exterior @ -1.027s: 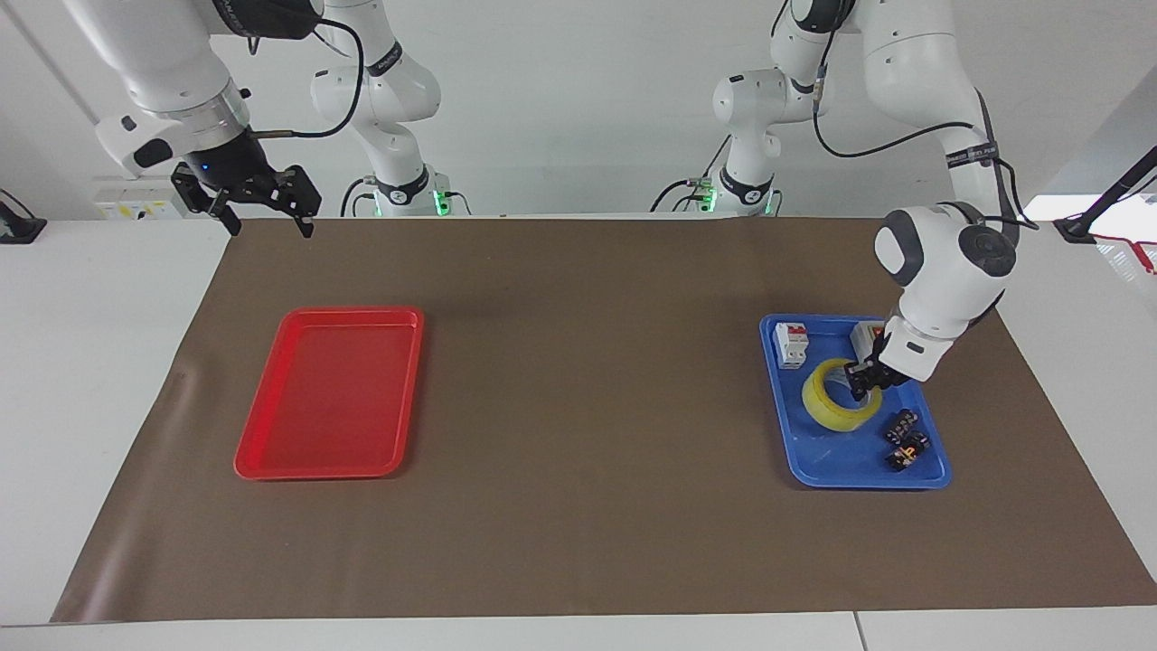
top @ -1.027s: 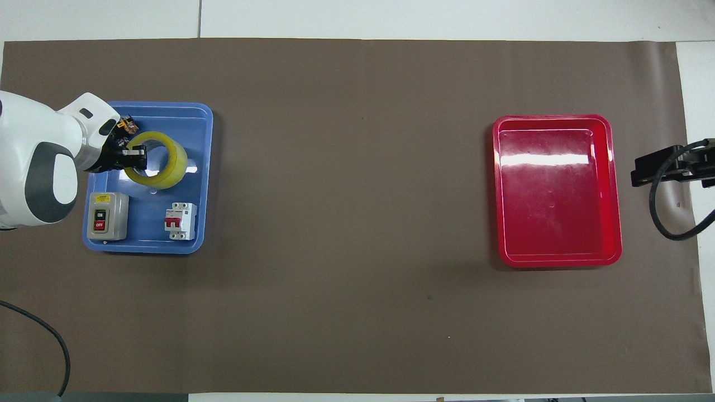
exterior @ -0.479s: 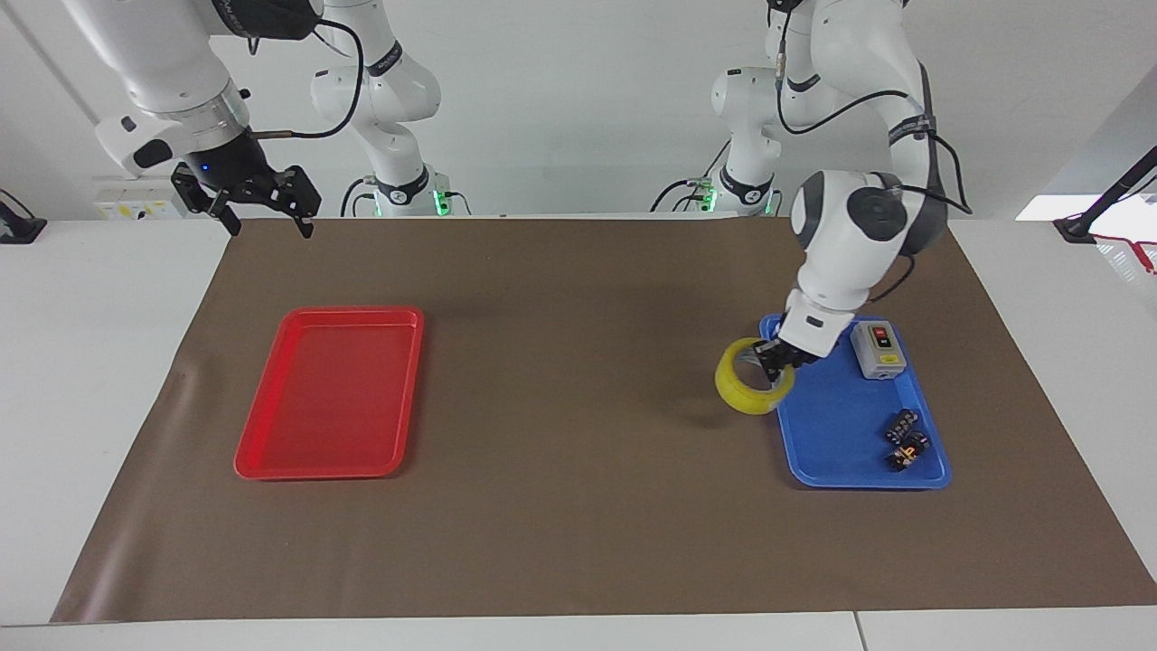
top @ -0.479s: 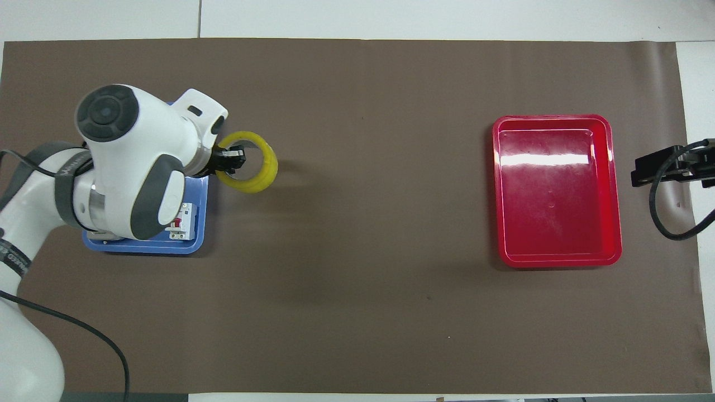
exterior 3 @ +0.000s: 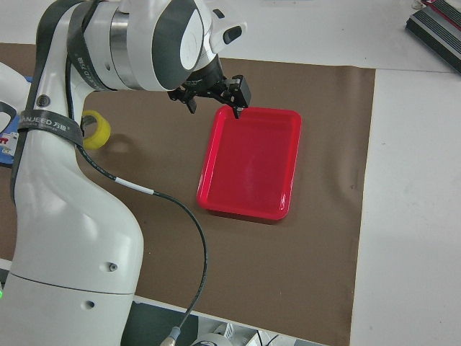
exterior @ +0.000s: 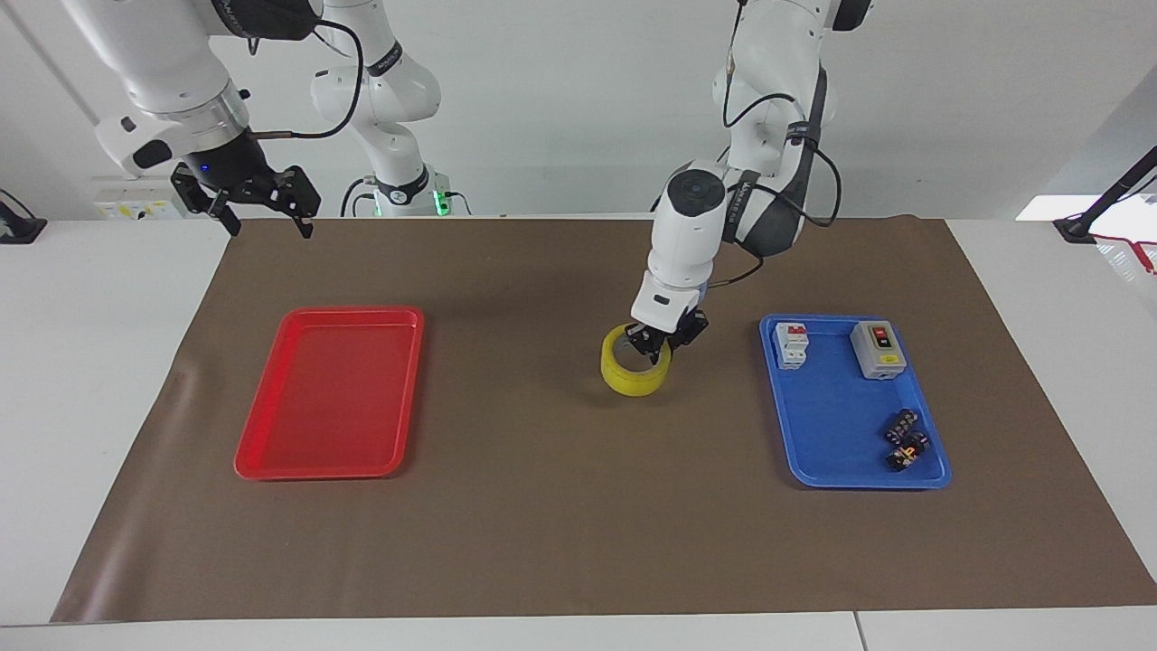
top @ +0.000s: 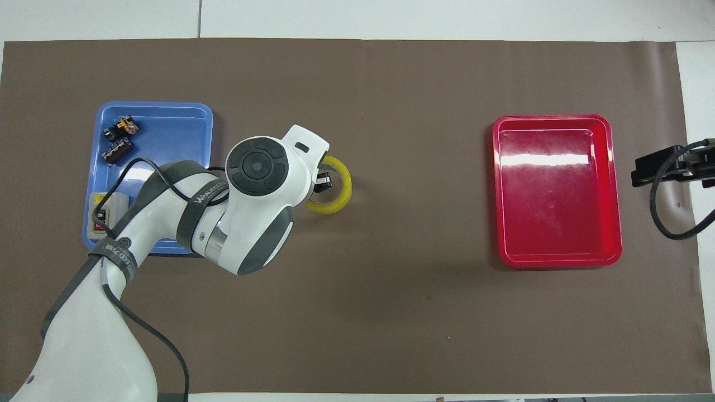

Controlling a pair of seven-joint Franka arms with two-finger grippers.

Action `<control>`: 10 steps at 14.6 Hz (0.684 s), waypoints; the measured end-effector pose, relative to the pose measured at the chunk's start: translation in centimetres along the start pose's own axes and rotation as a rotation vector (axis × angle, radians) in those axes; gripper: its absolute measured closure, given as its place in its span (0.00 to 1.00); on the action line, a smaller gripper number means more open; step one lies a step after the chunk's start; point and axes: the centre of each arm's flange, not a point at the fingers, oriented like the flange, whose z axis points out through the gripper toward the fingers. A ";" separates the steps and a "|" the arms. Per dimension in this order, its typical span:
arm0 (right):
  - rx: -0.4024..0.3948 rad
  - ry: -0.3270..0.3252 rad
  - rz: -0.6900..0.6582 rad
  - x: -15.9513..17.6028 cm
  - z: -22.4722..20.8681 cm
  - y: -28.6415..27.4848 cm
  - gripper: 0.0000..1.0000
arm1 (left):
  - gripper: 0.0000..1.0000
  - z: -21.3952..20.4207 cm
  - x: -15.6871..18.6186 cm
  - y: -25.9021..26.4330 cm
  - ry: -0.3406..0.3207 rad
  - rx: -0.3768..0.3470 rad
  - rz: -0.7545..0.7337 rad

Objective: Place and move tape with both arms
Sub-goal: 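Lift the yellow tape with the left gripper and set it mid-table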

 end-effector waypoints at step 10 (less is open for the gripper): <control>0.000 0.000 0.000 0.0 0.0 0.0 0.00 | 0.78 5.0 -4.3 5.0 -0.032 0.023 0.029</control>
